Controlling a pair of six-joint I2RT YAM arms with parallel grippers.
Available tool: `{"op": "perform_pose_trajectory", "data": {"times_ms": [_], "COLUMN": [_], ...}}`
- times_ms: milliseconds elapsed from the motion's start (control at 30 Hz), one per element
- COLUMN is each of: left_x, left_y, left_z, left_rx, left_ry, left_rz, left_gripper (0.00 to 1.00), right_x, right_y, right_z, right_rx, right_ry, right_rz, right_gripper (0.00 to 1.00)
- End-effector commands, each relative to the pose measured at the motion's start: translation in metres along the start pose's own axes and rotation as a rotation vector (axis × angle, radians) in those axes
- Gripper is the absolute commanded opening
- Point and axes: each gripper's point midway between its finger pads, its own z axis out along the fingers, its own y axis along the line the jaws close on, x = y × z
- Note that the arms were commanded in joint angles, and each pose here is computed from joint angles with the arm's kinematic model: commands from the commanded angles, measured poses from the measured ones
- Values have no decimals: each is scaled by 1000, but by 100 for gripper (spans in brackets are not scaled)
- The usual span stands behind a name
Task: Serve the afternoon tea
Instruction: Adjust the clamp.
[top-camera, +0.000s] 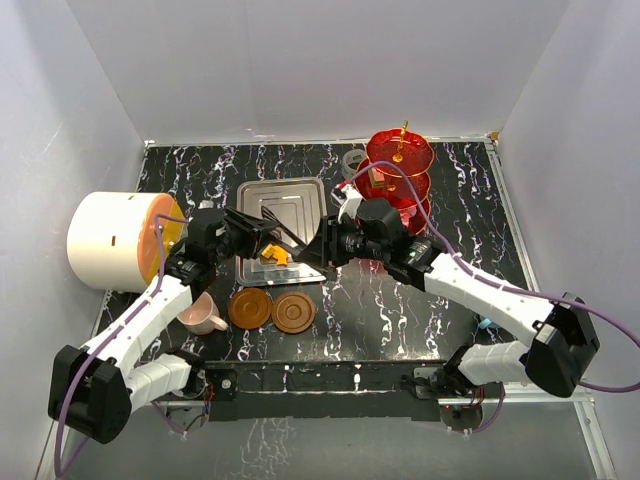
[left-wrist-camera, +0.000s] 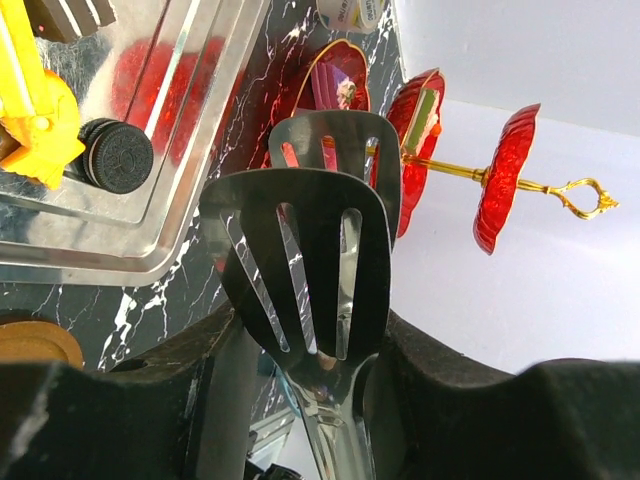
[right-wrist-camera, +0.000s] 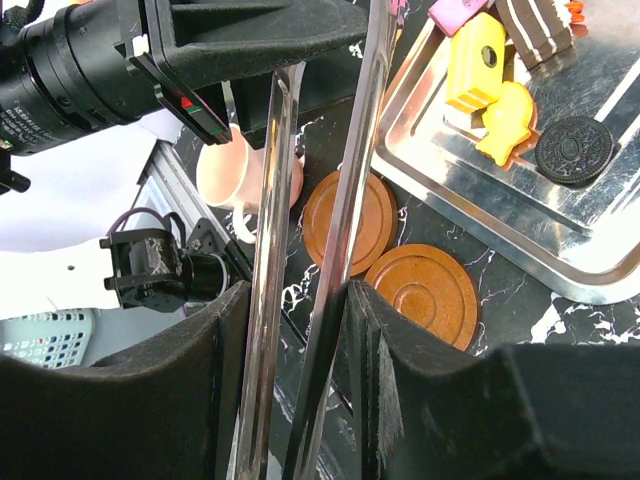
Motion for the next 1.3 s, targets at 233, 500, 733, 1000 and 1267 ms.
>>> {"op": "perform_pose_trajectory", "data": {"times_ms": [233,500,733,1000,1267], "left_x": [-9,-12,-12,-11,-10], "left_y": [-16,-17,-13,-16,-14], "left_z": [-12,-19,-19,-20,-20], "left_rx": [53,67,60,69,69], "left_ry": [-56,-84,-83,-79,-76], "left_rz": [-61,-79,-80,-85,-86], "left_gripper": [20,9,5,4,3], "right_x": [0,5,13,31,41], "right_y": [16,15,15,6,5], "right_z": [13,19,21,28,44], "right_rx": [-73,-51,-57,-25,7], "right_ry": [49,79,99,209,258], "right_rz": [-74,-103,-91,-141,-135], "right_gripper": [40,40,44,55,59]}}
